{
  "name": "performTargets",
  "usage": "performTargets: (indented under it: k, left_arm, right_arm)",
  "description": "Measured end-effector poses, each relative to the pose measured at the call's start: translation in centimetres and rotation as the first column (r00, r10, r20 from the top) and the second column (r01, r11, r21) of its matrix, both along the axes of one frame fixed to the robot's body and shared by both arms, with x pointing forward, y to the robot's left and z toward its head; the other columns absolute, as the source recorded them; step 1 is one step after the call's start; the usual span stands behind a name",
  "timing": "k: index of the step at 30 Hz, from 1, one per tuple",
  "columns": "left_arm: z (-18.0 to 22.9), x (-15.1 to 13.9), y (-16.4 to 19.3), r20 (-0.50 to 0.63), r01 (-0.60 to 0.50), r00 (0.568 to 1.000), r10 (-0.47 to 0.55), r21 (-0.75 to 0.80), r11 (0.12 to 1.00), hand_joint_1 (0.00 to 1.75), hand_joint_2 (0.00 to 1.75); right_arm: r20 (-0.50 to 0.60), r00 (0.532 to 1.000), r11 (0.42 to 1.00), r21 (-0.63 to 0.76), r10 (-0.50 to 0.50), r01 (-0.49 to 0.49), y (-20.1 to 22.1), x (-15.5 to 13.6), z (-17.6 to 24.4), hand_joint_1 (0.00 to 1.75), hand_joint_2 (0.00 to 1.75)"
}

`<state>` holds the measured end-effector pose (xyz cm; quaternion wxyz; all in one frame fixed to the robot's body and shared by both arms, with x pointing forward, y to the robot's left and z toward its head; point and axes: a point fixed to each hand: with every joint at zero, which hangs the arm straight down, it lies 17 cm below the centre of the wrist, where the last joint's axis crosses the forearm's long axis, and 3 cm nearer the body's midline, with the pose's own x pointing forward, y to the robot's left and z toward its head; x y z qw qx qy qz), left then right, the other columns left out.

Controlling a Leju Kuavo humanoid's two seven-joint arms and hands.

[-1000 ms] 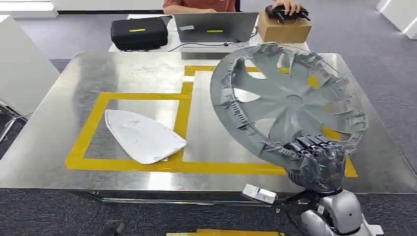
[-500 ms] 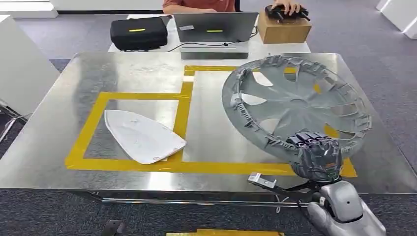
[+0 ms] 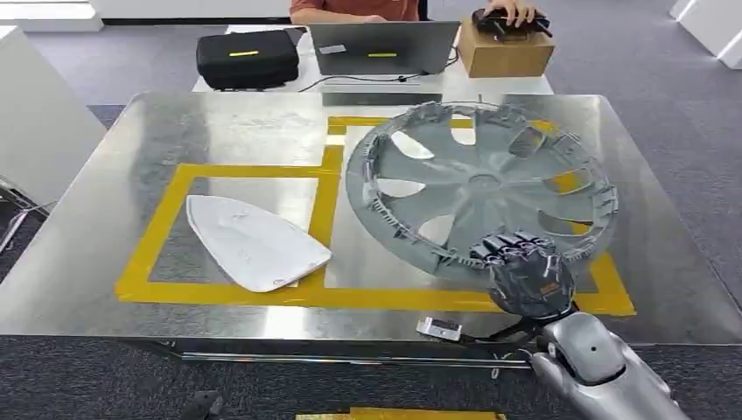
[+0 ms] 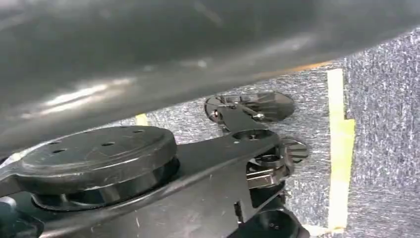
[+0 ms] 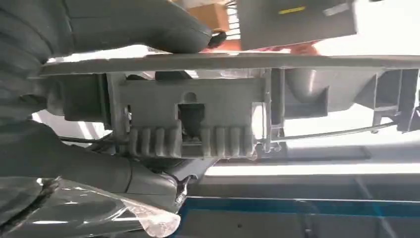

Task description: Take the parts from the cabinet and place them on the table.

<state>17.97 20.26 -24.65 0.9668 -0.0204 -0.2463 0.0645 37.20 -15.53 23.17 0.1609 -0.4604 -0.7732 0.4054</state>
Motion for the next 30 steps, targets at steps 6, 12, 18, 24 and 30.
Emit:
performTargets:
  k: [6,12,18,24,30]
  left_arm:
    - [0.1,0.4,0.0,0.006,0.004,1.0,-0.004,0.0,1.0,0.0,0.0]
    - [0.1,0.4,-0.1,0.007,0.005,1.0,-0.005,-0.002,1.0,0.0,0.0]
    - [0.1,0.5,-0.1,0.008,0.005,1.0,-0.005,-0.002,1.0,0.0,0.0]
    - [0.2,0.5,-0.1,0.008,0.005,1.0,-0.005,-0.002,1.0,0.0,0.0]
    - [0.2,0.5,0.0,0.012,0.0,1.0,0.0,-0.002,1.0,0.0,0.0]
  right_arm:
    - [-0.012,0.996,0.996,-0.024,0.086,-0.086,2.3,-0.7,-0.1,1.75,1.75]
    - [-0.071,0.991,0.993,-0.009,0.114,-0.115,2.9,-0.9,-1.1,1.75,1.75]
    - [-0.081,0.988,0.991,-0.019,0.128,-0.13,3.1,-1.3,-1.6,1.75,1.75]
    - [-0.129,0.984,0.992,-0.015,0.126,-0.129,3.1,-1.0,-2.4,1.75,1.75]
    - [-0.173,0.978,0.993,-0.024,0.113,-0.119,2.5,-0.7,-3.8,1.75,1.75]
